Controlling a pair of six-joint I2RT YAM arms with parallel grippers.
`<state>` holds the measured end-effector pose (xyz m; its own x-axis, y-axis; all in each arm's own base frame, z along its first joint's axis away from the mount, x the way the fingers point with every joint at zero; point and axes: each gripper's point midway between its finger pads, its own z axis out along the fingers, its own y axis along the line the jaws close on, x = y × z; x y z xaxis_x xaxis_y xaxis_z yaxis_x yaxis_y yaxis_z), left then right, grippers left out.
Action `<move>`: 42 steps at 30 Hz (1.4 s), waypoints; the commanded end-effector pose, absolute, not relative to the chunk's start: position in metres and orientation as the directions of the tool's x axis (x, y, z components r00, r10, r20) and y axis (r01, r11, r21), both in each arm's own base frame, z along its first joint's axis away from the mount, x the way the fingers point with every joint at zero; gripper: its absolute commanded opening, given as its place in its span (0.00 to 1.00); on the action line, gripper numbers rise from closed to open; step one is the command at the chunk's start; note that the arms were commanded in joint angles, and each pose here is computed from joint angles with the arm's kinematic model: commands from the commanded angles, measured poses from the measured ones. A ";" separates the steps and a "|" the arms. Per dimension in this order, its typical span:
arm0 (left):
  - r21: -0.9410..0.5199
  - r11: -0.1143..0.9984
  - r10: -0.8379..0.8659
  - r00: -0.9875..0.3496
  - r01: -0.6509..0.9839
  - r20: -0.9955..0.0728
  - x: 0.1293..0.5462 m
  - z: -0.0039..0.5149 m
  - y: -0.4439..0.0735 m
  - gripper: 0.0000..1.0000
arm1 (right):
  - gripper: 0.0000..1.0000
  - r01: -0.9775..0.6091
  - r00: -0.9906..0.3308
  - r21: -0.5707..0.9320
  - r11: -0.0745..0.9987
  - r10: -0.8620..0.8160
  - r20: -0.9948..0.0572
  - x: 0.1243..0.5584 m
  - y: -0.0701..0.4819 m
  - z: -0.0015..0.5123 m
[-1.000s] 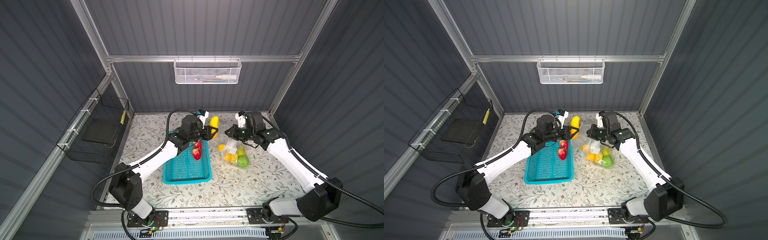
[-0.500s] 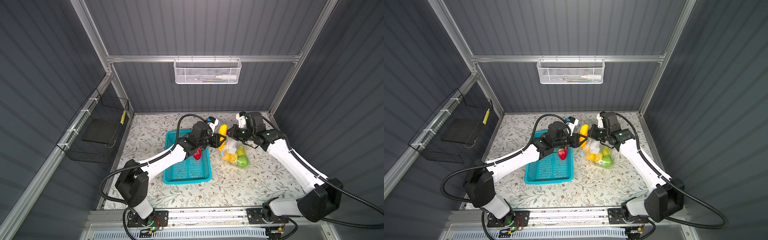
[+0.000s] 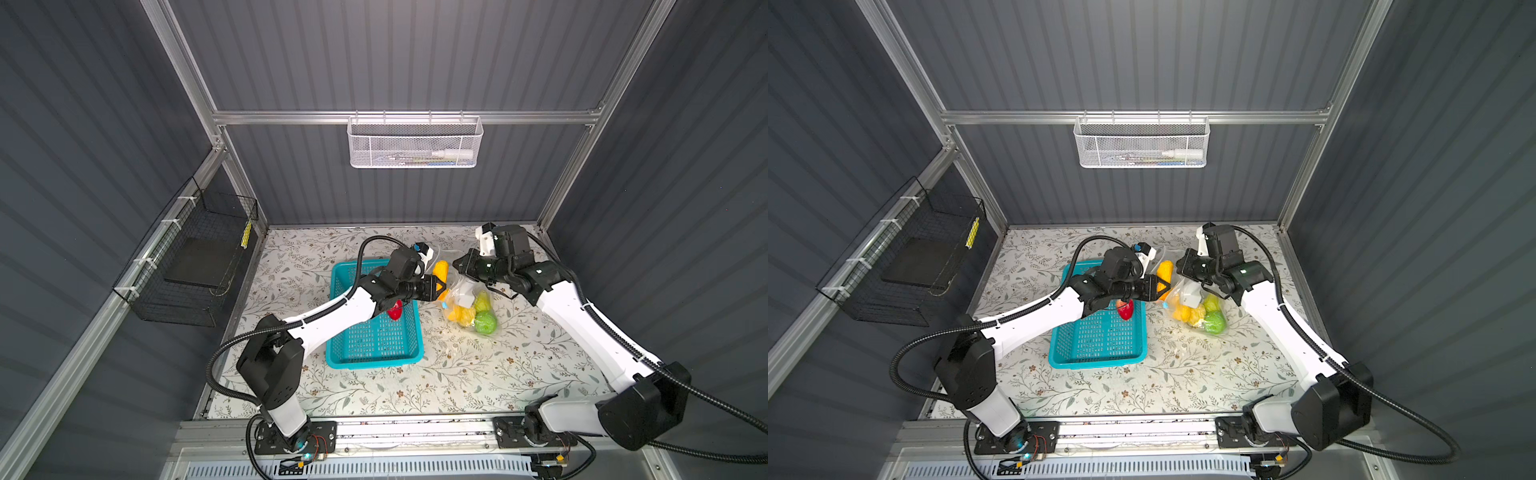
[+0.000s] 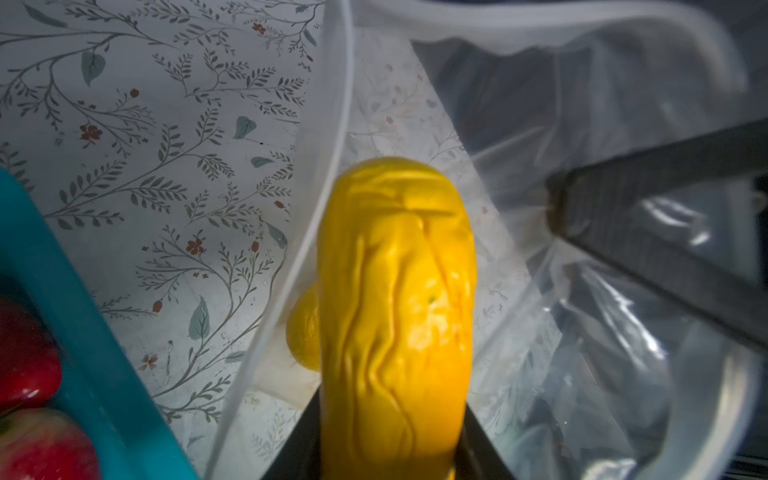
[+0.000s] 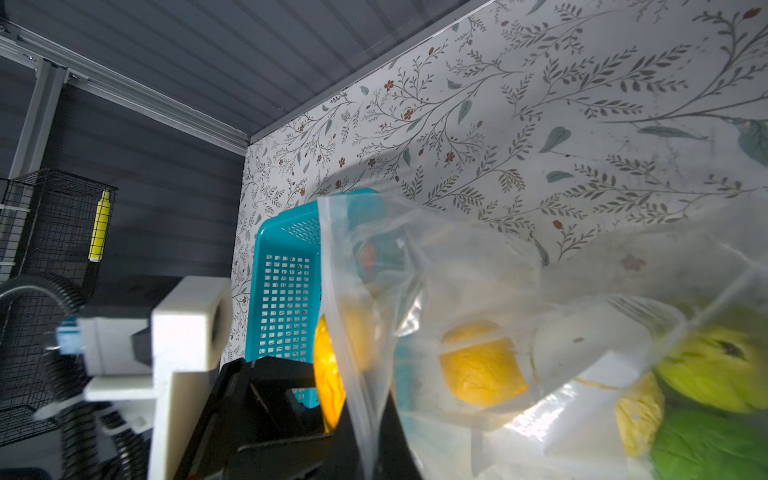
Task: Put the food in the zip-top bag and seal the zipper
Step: 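Lift the yellow squash and lower it into the bag mouth, then open the left gripper to release the squash into the bag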
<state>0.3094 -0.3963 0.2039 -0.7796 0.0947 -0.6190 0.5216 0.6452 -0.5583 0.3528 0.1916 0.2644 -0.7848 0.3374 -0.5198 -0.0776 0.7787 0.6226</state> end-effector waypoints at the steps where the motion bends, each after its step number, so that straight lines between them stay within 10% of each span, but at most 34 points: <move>1: -0.564 0.646 0.109 -0.794 0.514 -0.599 0.309 0.208 -0.401 0.32 | 0.00 -0.085 -0.773 0.625 0.776 0.345 -0.533 0.351 0.191 0.270; 11: -0.526 0.658 0.075 -0.742 0.539 -0.666 0.319 0.247 -0.398 0.68 | 0.00 -0.086 -0.770 0.626 0.775 0.347 -0.535 0.349 0.190 0.270; 20: -0.445 0.709 0.033 -0.656 0.547 -0.754 0.331 0.288 -0.371 0.76 | 0.00 -0.084 -0.761 0.625 0.776 0.355 -0.543 0.348 0.188 0.272; 33: -0.519 0.717 0.088 -0.798 0.466 -0.596 0.325 0.215 -0.360 0.68 | 0.00 -0.097 -0.756 0.617 0.781 0.346 -0.556 0.348 0.188 0.276; 42: -0.544 0.685 0.119 -0.811 0.485 -0.573 0.328 0.208 -0.376 0.39 | 0.00 -0.096 -0.754 0.610 0.787 0.342 -0.561 0.348 0.186 0.276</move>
